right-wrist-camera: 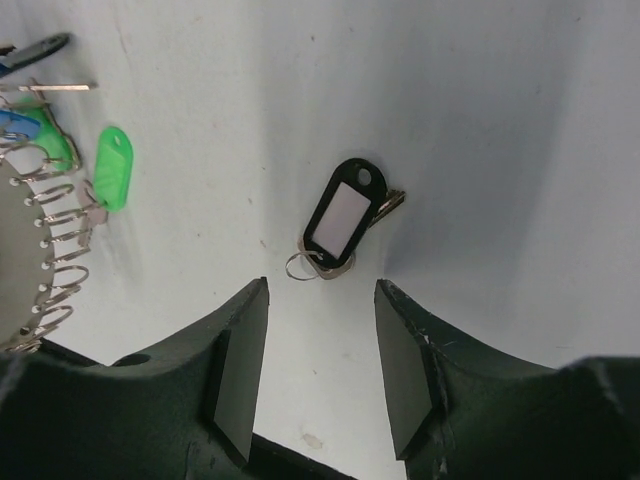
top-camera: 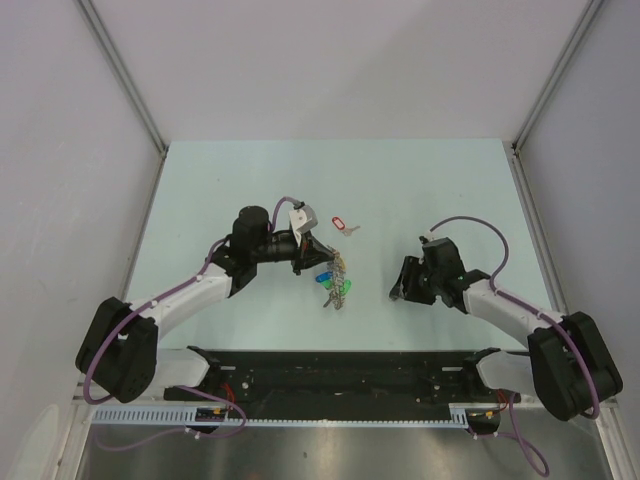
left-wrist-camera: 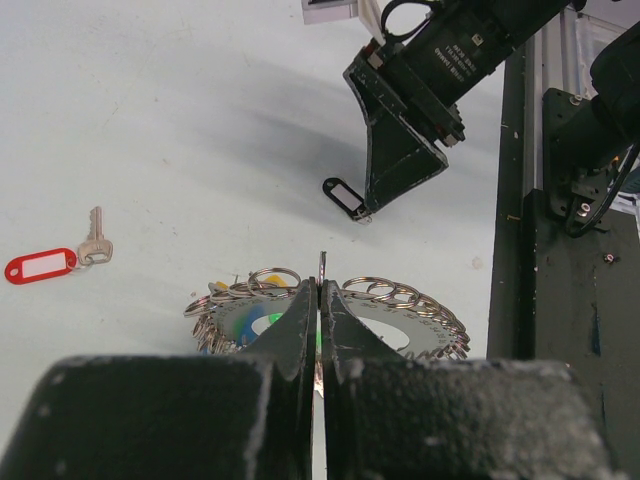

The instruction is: Put the keys on the keyring

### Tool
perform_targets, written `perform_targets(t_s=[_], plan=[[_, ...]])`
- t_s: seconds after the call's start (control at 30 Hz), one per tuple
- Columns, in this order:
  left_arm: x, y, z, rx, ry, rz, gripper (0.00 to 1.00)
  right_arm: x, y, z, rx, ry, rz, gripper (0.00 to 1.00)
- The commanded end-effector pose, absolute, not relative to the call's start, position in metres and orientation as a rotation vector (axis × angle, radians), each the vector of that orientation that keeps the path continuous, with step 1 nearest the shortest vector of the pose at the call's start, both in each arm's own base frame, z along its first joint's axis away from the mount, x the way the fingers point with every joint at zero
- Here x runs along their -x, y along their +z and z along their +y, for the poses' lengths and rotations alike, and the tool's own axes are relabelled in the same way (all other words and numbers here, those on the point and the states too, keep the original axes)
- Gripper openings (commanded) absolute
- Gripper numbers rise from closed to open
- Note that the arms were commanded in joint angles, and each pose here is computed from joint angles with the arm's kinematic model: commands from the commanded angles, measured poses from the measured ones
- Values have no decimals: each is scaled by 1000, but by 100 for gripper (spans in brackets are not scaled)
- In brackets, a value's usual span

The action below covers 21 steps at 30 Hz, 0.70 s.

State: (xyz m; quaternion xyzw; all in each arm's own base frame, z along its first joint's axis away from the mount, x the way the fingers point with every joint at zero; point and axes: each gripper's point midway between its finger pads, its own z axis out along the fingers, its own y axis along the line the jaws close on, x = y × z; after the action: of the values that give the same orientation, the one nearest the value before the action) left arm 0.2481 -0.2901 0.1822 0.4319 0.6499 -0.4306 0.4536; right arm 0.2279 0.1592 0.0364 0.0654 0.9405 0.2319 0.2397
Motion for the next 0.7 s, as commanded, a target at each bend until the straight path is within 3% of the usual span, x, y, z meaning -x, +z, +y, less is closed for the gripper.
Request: perform_targets(t_s=[0.0, 0.33, 0.67], plan=[[-252, 222, -296, -1071, -1047, 1478, 0, -229, 35, 171, -127, 675, 2584, 53], [-252, 223, -296, -1070, -1048, 1479, 0, -240, 24, 212, -46, 779, 2579, 57], [-252, 226, -295, -1070, -1041, 1470, 0, -281, 75, 228, 132, 797, 2485, 63]])
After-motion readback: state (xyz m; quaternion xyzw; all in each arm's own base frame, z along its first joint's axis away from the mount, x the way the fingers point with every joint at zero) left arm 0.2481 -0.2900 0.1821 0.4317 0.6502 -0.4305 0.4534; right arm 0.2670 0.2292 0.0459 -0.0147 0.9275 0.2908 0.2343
